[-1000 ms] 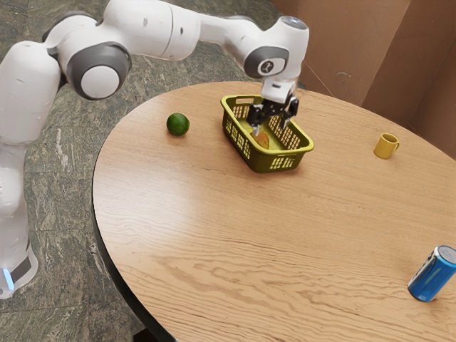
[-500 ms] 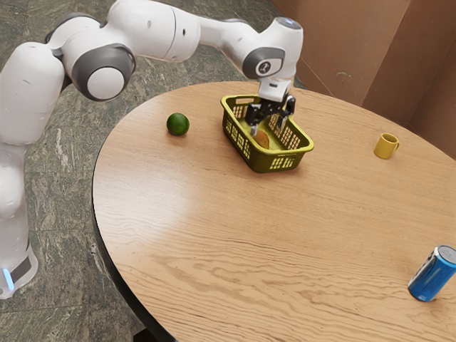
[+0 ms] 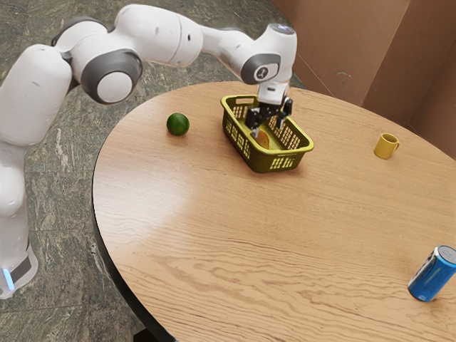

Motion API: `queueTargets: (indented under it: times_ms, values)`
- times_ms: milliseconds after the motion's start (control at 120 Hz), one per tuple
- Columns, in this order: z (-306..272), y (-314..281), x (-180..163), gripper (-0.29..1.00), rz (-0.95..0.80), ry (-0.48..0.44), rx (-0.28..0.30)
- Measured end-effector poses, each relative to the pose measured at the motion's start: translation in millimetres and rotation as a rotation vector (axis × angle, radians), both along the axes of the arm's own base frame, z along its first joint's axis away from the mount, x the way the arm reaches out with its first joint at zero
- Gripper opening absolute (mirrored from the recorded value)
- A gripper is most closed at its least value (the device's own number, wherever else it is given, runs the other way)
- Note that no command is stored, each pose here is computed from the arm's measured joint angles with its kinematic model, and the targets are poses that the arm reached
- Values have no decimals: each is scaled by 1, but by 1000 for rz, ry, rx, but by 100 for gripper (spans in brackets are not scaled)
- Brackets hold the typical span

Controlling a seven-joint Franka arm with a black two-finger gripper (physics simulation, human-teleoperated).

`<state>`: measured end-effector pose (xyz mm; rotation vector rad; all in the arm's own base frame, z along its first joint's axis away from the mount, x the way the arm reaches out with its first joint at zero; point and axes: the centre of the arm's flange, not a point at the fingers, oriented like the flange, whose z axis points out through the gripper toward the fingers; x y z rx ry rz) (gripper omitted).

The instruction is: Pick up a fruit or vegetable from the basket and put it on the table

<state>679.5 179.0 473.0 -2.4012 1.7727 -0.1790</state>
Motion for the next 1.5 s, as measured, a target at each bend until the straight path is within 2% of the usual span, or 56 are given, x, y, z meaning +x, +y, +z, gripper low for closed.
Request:
queueTargets:
  times_ms: [750,1250,1317,1475,1500]
  values:
    - [-39,11,4,68,28,53,-12]
    - [-59,22,3,43,107,76,-71]
    - [-58,23,2,44,120,75,-81]
    - [-48,25,-3,65,140,81,-104]
    - [-44,27,-5,65,146,83,-105]
